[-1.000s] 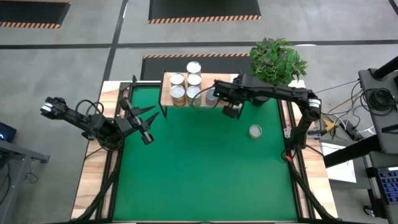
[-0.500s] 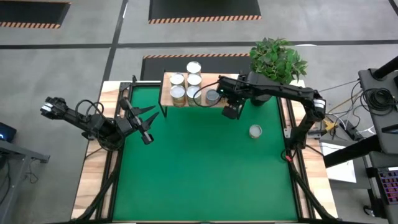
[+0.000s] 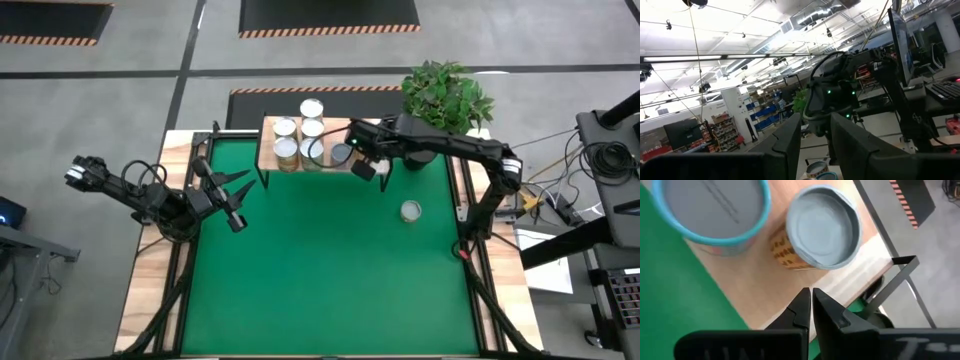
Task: Pick and place cans onto a shelf
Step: Put the small canned beans on the shelf
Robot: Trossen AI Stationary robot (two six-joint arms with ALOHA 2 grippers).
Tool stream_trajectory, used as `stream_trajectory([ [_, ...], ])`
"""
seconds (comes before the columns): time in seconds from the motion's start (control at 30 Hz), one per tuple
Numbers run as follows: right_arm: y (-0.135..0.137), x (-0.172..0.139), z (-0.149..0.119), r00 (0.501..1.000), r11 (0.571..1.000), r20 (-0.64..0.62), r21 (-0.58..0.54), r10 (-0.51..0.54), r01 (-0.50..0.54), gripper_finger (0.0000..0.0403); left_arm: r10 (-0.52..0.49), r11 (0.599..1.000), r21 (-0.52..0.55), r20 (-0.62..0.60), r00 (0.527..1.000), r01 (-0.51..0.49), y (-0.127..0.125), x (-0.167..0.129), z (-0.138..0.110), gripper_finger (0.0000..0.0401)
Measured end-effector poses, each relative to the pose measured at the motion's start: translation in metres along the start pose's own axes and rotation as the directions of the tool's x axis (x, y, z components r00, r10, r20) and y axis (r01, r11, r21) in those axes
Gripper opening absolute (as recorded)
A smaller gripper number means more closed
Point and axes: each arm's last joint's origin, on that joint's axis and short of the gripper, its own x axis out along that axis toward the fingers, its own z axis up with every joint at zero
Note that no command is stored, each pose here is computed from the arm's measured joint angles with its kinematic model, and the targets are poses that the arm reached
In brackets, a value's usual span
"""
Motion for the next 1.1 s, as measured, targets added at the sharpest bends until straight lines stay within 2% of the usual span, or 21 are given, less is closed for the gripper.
stream_trajectory([
  [0.43, -0.022, 0.025, 0.008, 0.999, 0.998, -0.026, 0.05, -0.035, 0.036, 0.0009, 0.0, 1.0, 0.0, 0.0, 1.0, 0.0, 0.0, 0.0, 0.0, 0.0091],
  [0.67, -0.016, 0.029, 0.021, 0.996, 0.997, 0.072, 0.054, 0.053, -0.056, 0.0009, 0.0, 1.0, 0.003, 0.001, 1.0, 0.0, 0.0, 0.0, 0.0, 0.0091],
  [0.93, -0.018, 0.029, 0.024, 0.993, 0.997, 0.107, 0.056, 0.05, -0.056, 0.0009, 0.001, 1.0, 0.003, 0.001, 1.0, -0.001, 0.0, 0.0, 0.0, 0.0091],
  [1.1, -0.017, 0.031, 0.027, 0.991, 0.998, 0.126, 0.019, 0.051, -0.054, 0.0009, 0.001, 1.0, 0.002, 0.001, 1.0, -0.001, 0.0, 0.0, 0.0, 0.0091],
])
